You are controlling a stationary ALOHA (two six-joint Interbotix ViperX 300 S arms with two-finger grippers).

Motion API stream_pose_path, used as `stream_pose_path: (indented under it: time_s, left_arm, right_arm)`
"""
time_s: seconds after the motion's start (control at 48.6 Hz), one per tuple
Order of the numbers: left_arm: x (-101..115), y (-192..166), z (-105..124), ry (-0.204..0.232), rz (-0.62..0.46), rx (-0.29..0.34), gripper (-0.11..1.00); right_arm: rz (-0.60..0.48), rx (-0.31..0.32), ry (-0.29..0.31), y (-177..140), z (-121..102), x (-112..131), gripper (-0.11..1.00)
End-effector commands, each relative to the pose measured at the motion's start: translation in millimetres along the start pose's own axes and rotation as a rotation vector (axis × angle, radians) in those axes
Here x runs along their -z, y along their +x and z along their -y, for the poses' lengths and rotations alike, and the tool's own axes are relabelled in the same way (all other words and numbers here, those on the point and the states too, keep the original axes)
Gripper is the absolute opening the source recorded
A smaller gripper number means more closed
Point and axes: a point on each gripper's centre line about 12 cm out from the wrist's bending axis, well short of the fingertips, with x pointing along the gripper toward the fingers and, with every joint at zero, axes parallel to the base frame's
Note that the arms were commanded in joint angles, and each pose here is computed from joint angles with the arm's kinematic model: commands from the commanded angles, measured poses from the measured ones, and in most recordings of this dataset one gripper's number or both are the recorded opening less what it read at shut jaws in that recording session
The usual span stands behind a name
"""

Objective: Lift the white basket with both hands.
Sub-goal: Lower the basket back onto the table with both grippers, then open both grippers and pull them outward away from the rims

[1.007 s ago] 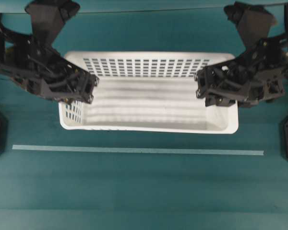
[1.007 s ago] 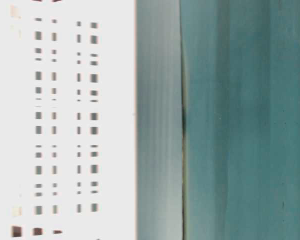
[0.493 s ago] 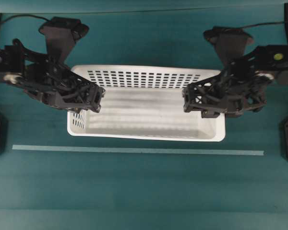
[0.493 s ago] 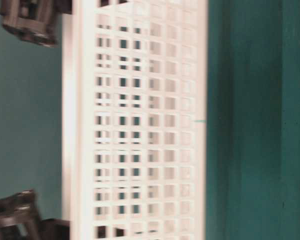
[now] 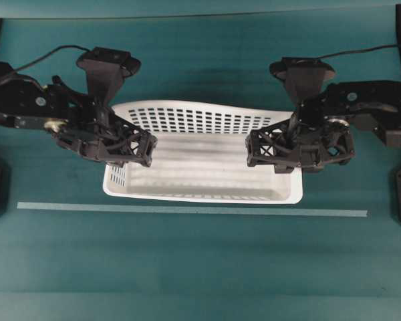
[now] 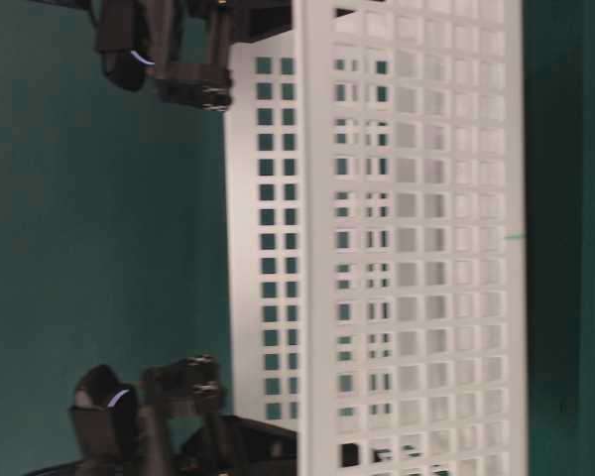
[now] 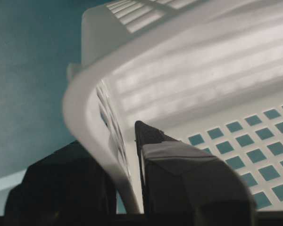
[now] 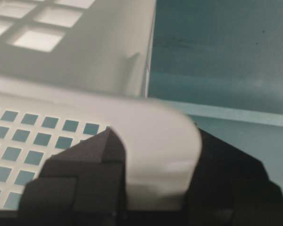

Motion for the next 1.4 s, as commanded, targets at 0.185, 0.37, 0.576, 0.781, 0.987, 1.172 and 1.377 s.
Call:
stream_pose_path:
  time_s: [0.185,0.37,0.576,0.781,0.987,1.172,1.377]
  left_arm:
    - [4,11,9,0.018,0.014,0.046,0.08]
    - [8,17,1,0.015,0.007,0.031,0.06]
    - [11,22,-1,0.020,0.009,0.044,0.06]
    - [13,25,3,0.027,0.008,0.051,0.06]
    - [18,27,5,0.019,-0.001,0.050,0.06]
    - [20,31,2,-0.001,-0.002,0.045,0.06]
    - [19,35,0,-0.011,0.009,0.070,0.06]
  right_arm:
    - [0.017,-0.077,-0.098,24,-13,8,0.19]
    - [0.016,-0.072,-0.099,32,-8,10,0.19]
    - [0.015,-0.071,-0.100,33,-8,10,0.19]
    - [0.010,-0.068,-0.097,35,-8,10,0.19]
    - [0.007,-0.065,-0.096,36,-8,11,0.19]
    - [0.003,-0.056,-0.094,39,-7,11,0.19]
    - [-0.011,-0.032,-0.085,46,0,12,0.19]
